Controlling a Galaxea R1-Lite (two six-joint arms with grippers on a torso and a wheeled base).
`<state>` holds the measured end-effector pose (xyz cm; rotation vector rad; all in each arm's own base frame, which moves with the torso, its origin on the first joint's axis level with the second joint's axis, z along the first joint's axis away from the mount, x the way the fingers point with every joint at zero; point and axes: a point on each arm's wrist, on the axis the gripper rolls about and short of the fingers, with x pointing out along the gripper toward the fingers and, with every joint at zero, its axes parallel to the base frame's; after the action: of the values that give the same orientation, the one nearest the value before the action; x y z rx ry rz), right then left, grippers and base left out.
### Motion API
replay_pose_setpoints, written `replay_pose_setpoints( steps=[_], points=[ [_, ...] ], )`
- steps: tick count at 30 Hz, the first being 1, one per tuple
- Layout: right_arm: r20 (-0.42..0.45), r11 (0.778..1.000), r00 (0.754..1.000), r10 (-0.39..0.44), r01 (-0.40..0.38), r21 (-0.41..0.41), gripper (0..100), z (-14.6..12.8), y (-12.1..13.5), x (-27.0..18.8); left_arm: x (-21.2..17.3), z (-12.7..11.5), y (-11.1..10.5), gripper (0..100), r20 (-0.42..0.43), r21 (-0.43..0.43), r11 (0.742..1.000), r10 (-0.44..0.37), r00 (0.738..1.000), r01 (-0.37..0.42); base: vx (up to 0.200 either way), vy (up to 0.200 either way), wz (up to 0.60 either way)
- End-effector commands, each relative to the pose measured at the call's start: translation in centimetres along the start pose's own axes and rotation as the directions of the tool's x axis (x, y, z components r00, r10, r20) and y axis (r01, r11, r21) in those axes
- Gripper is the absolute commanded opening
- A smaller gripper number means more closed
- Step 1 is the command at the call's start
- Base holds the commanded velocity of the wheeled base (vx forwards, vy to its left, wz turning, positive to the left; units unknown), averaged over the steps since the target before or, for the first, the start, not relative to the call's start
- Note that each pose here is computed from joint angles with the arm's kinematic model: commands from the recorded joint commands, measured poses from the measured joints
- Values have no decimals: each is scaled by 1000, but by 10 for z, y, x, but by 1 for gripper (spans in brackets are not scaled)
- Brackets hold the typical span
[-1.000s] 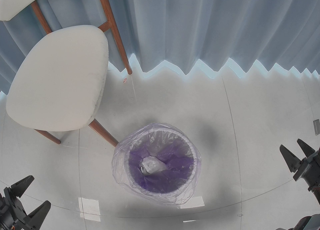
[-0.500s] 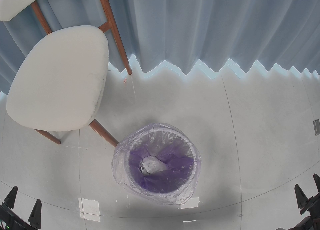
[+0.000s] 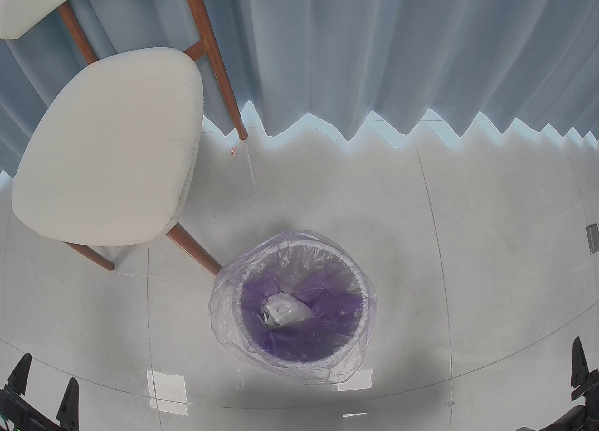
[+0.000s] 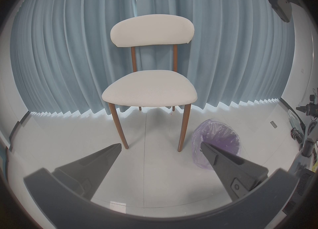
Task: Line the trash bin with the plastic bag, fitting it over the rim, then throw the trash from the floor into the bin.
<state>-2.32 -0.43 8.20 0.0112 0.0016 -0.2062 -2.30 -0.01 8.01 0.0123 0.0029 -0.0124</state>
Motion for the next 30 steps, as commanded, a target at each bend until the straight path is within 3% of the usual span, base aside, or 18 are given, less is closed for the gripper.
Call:
replay_pose_setpoints(
  steps=[1, 2, 9, 30],
  points=[
    [0, 968, 969, 248, -248, -48, 100, -6, 5, -1, 0, -5, 0, 100, -2, 0, 1000, 0, 1000, 0, 0, 0, 0],
    [-4, 958, 960, 281, -280, -54, 100, -7, 6, -1, 0, -5, 0, 100, -2, 0, 1000, 0, 1000, 0, 0, 0, 0],
    [-2, 988, 988, 155, -155, 16, 100, -7, 3, 0, 0, -5, 0, 100, -2, 3, 1000, -1, 1000, 1, 0, 0, 0],
    [-1, 982, 982, 191, -191, -5, 100, -7, 4, 0, 0, -5, 0, 100, -3, -3, 1000, 2, 1000, -2, 0, 0, 0]
  ],
)
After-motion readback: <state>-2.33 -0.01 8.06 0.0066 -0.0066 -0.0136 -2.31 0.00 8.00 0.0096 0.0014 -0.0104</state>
